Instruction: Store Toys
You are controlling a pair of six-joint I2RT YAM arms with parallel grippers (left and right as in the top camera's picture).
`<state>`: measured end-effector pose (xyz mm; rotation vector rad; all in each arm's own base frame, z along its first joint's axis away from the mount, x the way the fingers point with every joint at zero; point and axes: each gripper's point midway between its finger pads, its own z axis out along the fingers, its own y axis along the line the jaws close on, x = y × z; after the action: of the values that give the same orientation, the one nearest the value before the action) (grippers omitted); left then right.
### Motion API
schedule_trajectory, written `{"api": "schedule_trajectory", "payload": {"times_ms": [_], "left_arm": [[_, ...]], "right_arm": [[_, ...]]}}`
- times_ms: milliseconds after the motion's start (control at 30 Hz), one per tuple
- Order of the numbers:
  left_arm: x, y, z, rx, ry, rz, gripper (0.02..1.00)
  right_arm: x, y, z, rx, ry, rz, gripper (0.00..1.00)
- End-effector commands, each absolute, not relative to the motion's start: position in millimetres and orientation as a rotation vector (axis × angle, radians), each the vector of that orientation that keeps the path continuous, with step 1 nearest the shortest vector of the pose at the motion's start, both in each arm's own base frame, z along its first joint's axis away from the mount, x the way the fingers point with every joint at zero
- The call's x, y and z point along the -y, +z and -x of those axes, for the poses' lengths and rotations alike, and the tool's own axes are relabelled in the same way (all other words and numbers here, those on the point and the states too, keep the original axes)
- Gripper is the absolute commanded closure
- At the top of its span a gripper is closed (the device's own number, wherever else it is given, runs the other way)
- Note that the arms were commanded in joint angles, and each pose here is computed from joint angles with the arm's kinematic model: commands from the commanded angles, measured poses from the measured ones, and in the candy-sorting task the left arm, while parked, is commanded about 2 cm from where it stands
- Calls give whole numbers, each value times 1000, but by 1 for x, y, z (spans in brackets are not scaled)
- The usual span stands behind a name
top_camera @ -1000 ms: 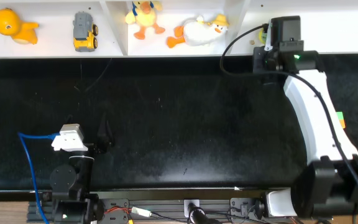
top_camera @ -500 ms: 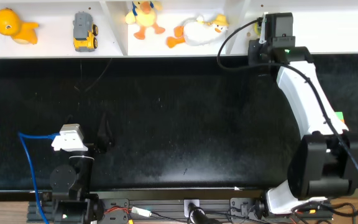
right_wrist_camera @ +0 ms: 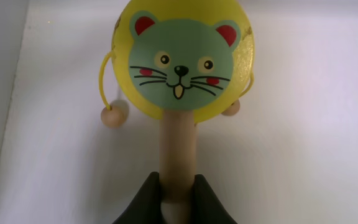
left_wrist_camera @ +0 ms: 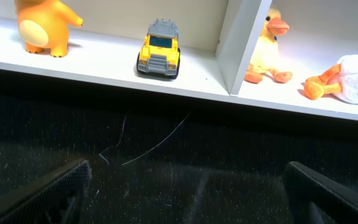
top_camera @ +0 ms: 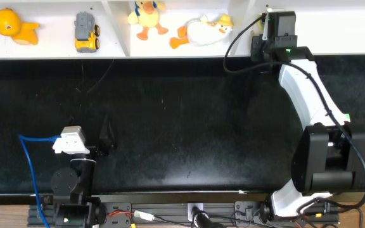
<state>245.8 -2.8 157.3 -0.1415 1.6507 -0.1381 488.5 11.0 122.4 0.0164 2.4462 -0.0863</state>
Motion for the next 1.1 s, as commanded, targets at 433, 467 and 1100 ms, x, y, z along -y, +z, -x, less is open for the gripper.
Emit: {"api": "schedule_trajectory", "payload": {"times_ms": [433,467,1100], "left_arm": [[3,157,-246,-1643,-147,149,20],[3,157,-246,-1642,-147,149,20],[3,157,-246,-1643,-147,149,20]], "right_arm": [[9,178,-443,-2428,-113,-277,3],[15,187,-432,-2426,-122,-338,3],[212,165,-200,-2088,-172,-1937,3]]}}
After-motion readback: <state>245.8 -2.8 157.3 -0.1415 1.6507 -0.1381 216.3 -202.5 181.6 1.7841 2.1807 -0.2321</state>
